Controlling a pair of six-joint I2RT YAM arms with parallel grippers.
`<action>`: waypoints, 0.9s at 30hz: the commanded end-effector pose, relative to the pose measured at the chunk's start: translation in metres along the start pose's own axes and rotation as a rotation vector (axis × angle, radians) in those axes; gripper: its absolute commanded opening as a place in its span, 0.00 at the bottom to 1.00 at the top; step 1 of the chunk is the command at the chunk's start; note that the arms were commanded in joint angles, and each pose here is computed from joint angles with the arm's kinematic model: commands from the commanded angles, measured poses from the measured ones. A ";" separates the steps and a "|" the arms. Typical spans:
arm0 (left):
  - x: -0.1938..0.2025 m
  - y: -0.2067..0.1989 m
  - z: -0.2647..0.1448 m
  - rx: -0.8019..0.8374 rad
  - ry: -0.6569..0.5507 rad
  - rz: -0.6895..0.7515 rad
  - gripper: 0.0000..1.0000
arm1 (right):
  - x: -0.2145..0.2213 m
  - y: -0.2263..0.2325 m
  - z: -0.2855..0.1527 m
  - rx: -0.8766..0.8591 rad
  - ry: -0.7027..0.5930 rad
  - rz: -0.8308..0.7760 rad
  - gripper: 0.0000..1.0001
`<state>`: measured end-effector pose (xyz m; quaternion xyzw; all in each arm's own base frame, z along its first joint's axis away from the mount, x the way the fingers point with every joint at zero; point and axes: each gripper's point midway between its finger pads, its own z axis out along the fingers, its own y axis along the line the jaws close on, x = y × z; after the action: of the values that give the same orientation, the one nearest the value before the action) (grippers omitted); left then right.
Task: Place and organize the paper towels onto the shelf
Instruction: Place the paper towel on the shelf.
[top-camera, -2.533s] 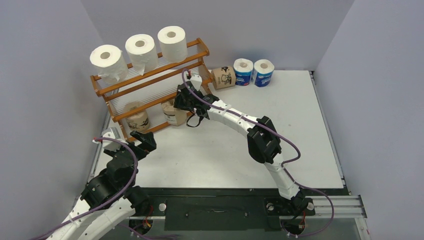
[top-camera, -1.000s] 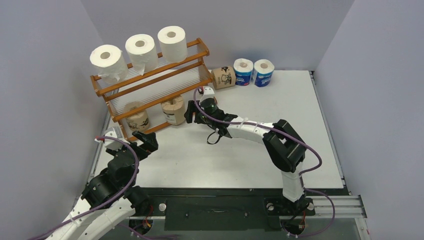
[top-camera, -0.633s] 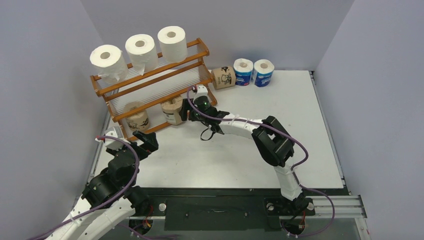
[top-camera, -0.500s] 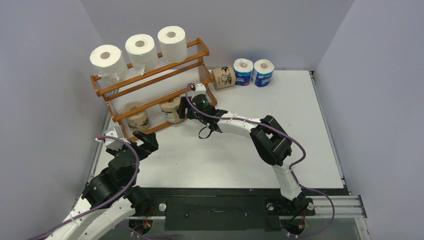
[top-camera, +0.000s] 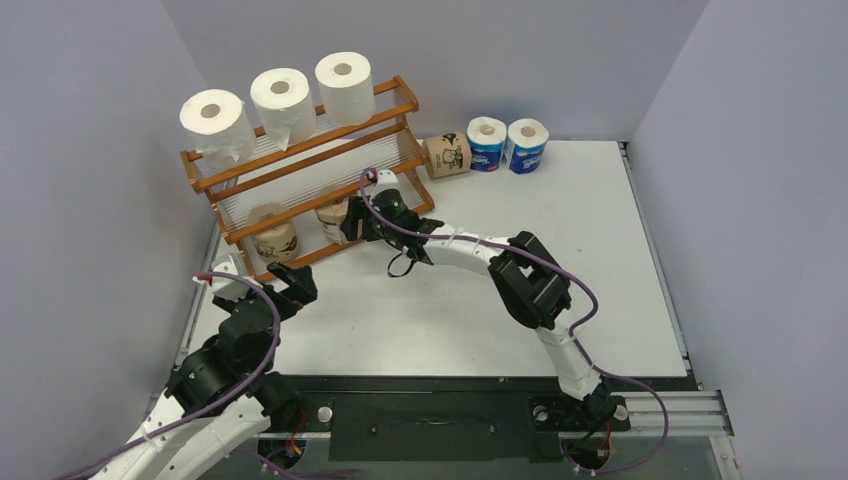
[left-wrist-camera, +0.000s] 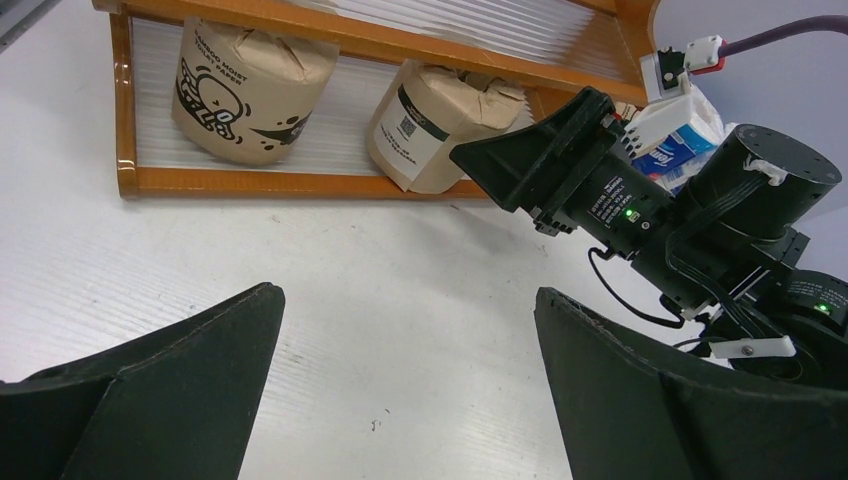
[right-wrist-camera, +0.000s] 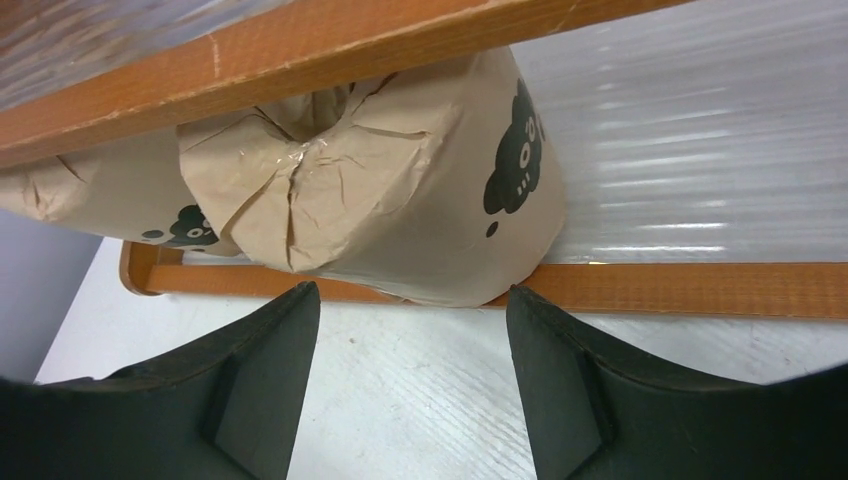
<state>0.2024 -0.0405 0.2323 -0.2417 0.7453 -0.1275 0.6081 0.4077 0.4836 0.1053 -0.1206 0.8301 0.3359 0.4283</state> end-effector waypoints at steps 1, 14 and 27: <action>-0.008 -0.003 0.001 0.002 -0.027 -0.011 0.96 | -0.025 0.015 -0.011 -0.045 -0.073 0.035 0.64; -0.006 -0.003 0.001 0.003 -0.023 -0.019 0.96 | -0.076 -0.036 -0.032 -0.070 -0.247 0.360 0.55; -0.007 -0.001 0.002 -0.010 -0.029 -0.015 0.96 | -0.083 -0.040 0.007 -0.076 -0.240 0.503 0.39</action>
<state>0.2026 -0.0393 0.2309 -0.2433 0.7452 -0.1237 0.6085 0.4758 0.4368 0.1344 0.0989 0.7840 0.4420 0.4245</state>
